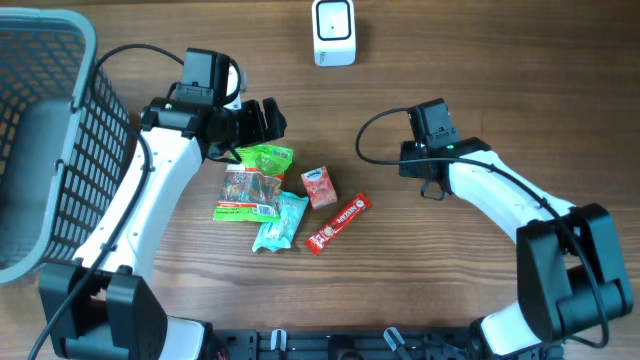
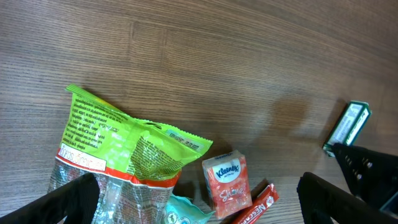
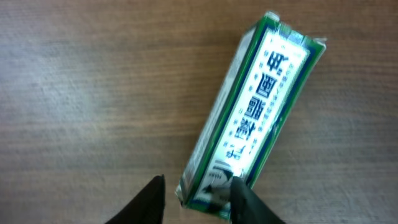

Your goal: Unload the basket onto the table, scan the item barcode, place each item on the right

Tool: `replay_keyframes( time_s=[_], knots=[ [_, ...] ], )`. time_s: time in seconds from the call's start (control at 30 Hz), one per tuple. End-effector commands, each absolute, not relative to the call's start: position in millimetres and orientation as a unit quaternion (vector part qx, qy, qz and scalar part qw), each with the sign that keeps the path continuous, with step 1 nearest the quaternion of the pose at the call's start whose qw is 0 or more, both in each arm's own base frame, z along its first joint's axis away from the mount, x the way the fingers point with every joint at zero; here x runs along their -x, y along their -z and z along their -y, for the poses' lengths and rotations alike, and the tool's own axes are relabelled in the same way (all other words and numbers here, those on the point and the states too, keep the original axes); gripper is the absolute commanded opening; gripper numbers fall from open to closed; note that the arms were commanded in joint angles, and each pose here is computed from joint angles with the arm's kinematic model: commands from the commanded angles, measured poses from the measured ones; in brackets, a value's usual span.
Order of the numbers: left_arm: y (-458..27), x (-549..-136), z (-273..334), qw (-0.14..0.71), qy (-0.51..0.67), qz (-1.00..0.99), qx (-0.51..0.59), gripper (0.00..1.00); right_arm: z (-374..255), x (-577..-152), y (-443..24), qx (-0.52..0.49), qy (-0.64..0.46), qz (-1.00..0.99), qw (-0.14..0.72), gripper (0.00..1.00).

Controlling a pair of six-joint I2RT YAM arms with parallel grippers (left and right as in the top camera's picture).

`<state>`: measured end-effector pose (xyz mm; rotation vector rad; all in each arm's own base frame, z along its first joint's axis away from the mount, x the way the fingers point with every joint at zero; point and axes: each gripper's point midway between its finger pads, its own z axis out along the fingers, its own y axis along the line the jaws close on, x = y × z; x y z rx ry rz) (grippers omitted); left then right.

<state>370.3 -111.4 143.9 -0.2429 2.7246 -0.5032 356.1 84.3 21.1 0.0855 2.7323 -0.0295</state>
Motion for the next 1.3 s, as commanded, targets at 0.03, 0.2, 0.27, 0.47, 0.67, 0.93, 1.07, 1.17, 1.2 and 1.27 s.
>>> replay_keyframes(
  time_s=[0.03,0.2,0.27,0.47,0.67,0.93,1.07,1.17,1.2,1.27],
  knots=[
    [-150,-371,110,0.19,0.177,-0.962,0.079,1.0,-67,-357,-38,-0.029,0.059,-0.975,0.211,0.44],
    [-150,-371,110,0.19,0.177,-0.962,0.079,1.0,-61,-350,-46,-0.016,0.073,-0.976,0.204,0.45],
    [-150,-371,110,0.19,0.177,-0.962,0.079,1.0,-66,-353,-54,0.002,0.062,-0.974,0.216,0.59],
    [-150,-371,110,0.19,0.177,-0.962,0.079,1.0,-65,-353,-47,0.119,0.086,-0.968,0.202,0.66],
    [-150,-371,110,0.19,0.177,-0.962,0.079,1.0,-82,-361,-33,0.169,0.003,-0.964,0.205,0.62],
    [-150,-371,110,0.19,0.177,-0.962,0.079,1.0,-70,-359,-1,0.155,0.025,-0.973,0.168,0.6],
    [-150,-371,110,0.19,0.177,-0.962,0.079,1.0,-62,-356,14,0.153,0.046,-0.976,0.149,0.54],
    [-150,-371,110,0.19,0.177,-0.962,0.079,1.0,-62,-355,16,0.153,0.046,-0.977,0.144,0.47],
    [-150,-371,110,0.19,0.177,-0.962,0.079,1.0,-62,-355,16,0.153,0.046,-0.976,0.145,0.36],
    [-150,-371,110,0.19,0.177,-0.962,0.079,1.0,-61,-354,11,0.153,0.046,-0.976,0.146,0.26]
  ],
)
